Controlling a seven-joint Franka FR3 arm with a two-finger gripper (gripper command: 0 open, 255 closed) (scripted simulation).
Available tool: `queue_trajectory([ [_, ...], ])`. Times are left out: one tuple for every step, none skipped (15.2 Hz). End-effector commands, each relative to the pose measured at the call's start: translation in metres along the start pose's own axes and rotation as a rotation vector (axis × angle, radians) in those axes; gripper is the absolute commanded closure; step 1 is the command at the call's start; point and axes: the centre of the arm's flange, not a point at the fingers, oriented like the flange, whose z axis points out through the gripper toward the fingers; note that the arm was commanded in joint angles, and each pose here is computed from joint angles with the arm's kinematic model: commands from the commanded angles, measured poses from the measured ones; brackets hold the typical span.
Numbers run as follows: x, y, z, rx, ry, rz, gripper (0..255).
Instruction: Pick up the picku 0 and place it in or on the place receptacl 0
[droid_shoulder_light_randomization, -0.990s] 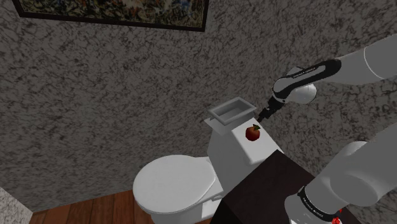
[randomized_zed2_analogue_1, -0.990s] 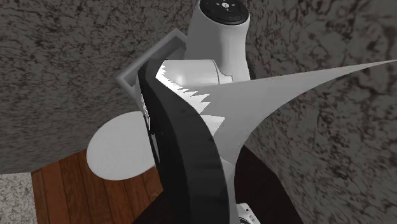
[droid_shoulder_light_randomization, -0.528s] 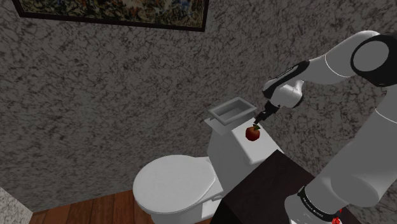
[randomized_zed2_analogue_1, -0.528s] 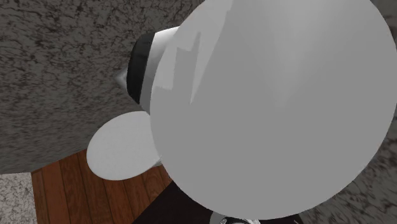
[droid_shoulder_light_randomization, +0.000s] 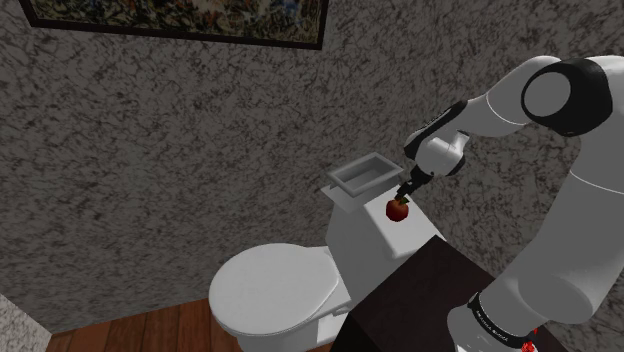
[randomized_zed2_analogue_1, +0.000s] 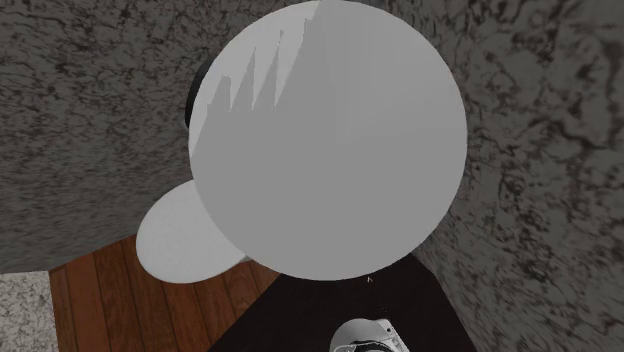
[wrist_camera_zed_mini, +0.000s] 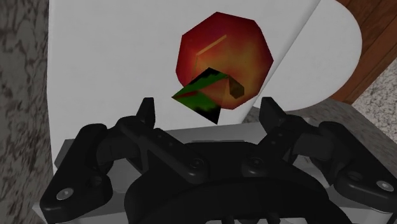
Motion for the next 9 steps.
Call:
queue_trajectory([
  [-0.0004, 0.0002, 0.0009, 0.000, 0.000, 0.000, 0],
  [-0.0004, 0.0002, 0.0009, 0.000, 0.000, 0.000, 0],
  [-0.0004, 0.0002, 0.0009, 0.000, 0.000, 0.000, 0],
  [-0.0004, 0.0002, 0.0009, 0.000, 0.000, 0.000, 0],
  [-0.0003, 0.0002, 0.0008, 0.000, 0.000, 0.000, 0],
  [-0.0003, 0.0002, 0.0008, 0.000, 0.000, 0.000, 255],
  [-0.0003, 0.0002, 0.0008, 0.000, 0.000, 0.000, 255],
  [-0.0004, 0.0002, 0.0008, 0.000, 0.000, 0.000, 255],
  [-0.0005, 0.0002, 0.0010, 0.000, 0.000, 0.000, 255],
])
